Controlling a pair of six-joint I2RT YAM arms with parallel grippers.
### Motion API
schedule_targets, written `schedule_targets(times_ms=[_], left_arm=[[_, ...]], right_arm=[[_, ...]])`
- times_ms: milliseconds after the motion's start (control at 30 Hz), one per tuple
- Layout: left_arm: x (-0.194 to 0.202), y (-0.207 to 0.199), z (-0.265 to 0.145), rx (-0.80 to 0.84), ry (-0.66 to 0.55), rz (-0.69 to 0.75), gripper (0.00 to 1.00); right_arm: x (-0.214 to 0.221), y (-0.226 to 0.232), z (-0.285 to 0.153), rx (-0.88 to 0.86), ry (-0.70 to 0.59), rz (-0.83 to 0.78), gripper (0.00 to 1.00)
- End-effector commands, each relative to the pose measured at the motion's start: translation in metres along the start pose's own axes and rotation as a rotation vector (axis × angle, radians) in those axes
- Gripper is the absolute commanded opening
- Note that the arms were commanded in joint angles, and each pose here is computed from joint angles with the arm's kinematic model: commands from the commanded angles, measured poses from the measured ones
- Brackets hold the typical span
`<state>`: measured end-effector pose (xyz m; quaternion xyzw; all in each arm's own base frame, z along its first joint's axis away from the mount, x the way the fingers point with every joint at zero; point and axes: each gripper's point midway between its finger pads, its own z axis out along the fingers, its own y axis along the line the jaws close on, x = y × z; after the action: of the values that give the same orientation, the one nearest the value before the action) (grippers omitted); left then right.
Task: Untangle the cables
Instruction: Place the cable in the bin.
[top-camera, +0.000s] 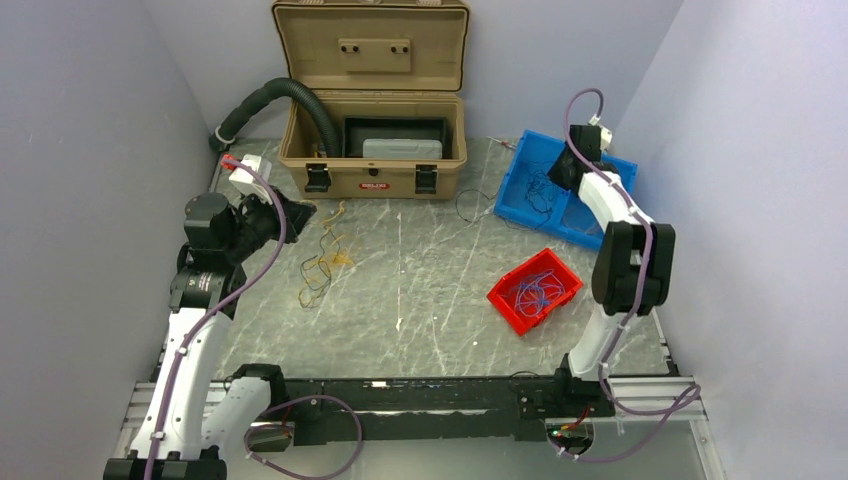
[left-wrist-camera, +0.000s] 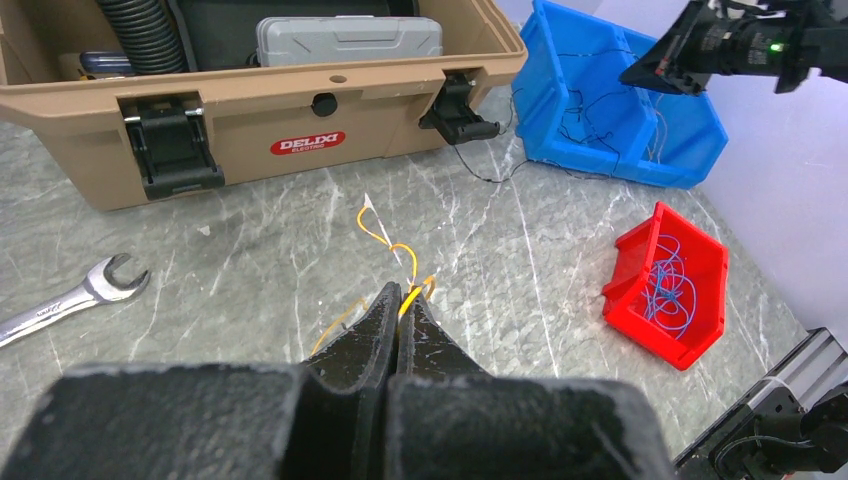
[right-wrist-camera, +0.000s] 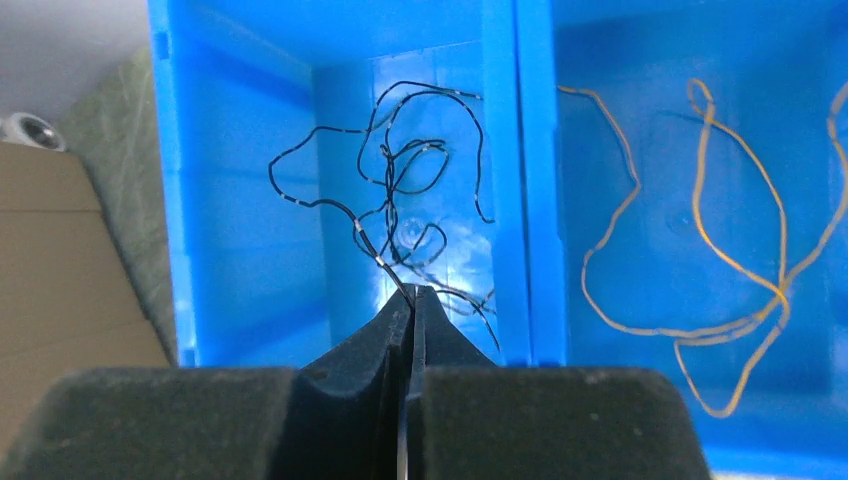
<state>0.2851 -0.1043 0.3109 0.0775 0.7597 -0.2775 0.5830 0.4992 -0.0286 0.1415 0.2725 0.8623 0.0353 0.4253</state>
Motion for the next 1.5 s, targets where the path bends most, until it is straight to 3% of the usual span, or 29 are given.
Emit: schedule_targets(times_ms=[0,233,300,633,900,1100,1467], left_arm=[[-0.011,-0.003,-0.003,0.008,-0.036,0.039,0.0],[-0.011,-0.004,-0.004,0.01,-0.038,0.041,0.0],[-0.012,-0.004,-0.004,0.009,-0.04,0.042,0.0],[-0.011,-0.005,-0.006,0.008,-0.039,0.046,0.0],[-0.011,-0.005,-0.006,0.007,-0.039,0.049,0.0],[-0.012,-0.004,-0.006,0.007,-0.041,0.048,0.0],[-0.01,-0.004,-0.004,0.009,-0.031,0.043,0.0]], right_arm=[[-0.011,0.01,0.016,0.01,0.002,-0.058,0.1],[-0.033,0.052,-0.032,-0.153,-0.098,-0.177,0.64],[-0.023,0.07,-0.047,-0.2,-0.086,-0.254,0.7],[0.078,0.149,-0.082,-0.465,0.128,-0.59,0.7],[0.13,0.161,-0.064,-0.568,0.271,-0.715,0.68],[0.149,0.161,-0.045,-0.609,0.291,-0.839,0.68],[0.172,0.166,0.001,-0.615,0.261,-0.873,0.64]])
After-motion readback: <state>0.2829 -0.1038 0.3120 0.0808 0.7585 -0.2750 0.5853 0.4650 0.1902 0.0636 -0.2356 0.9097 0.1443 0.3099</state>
